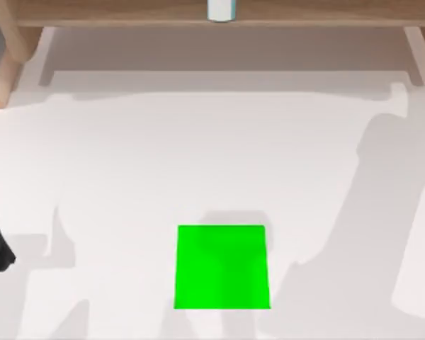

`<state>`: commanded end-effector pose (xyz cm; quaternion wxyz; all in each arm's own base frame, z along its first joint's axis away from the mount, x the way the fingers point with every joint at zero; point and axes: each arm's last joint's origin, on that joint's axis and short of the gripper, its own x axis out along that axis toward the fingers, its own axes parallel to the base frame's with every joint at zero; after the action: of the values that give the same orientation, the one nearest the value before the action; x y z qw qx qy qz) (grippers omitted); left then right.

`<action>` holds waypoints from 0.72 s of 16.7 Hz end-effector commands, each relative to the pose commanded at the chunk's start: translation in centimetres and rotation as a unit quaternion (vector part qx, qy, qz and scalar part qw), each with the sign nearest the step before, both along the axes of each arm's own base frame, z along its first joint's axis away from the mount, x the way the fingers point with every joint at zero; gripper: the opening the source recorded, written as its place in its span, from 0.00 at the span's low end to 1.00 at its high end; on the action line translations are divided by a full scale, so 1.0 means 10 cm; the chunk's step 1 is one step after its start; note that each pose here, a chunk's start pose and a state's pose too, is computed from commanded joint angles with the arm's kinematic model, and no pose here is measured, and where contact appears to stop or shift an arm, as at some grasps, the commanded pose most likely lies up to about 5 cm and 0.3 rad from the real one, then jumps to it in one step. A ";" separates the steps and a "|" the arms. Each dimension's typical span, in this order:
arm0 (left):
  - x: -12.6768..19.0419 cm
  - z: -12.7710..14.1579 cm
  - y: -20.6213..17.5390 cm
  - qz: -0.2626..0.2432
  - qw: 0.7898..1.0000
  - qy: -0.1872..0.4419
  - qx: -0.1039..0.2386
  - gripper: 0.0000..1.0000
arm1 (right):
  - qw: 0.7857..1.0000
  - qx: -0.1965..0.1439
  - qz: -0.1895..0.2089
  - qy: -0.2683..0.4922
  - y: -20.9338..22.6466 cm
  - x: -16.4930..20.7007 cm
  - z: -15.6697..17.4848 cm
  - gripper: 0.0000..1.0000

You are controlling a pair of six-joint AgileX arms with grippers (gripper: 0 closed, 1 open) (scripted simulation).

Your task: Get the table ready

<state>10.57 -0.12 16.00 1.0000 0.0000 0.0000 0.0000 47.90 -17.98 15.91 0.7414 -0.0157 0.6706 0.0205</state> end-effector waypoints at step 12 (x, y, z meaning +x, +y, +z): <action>0.00 0.00 0.00 0.000 1.000 0.000 0.000 1.00 | 1.000 -0.001 0.000 -0.003 0.00 0.00 -0.10 1.00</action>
<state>10.57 -0.12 16.00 1.0000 0.0000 0.0000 0.0000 47.86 -17.99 14.95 0.7433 -0.0161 0.6684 0.0200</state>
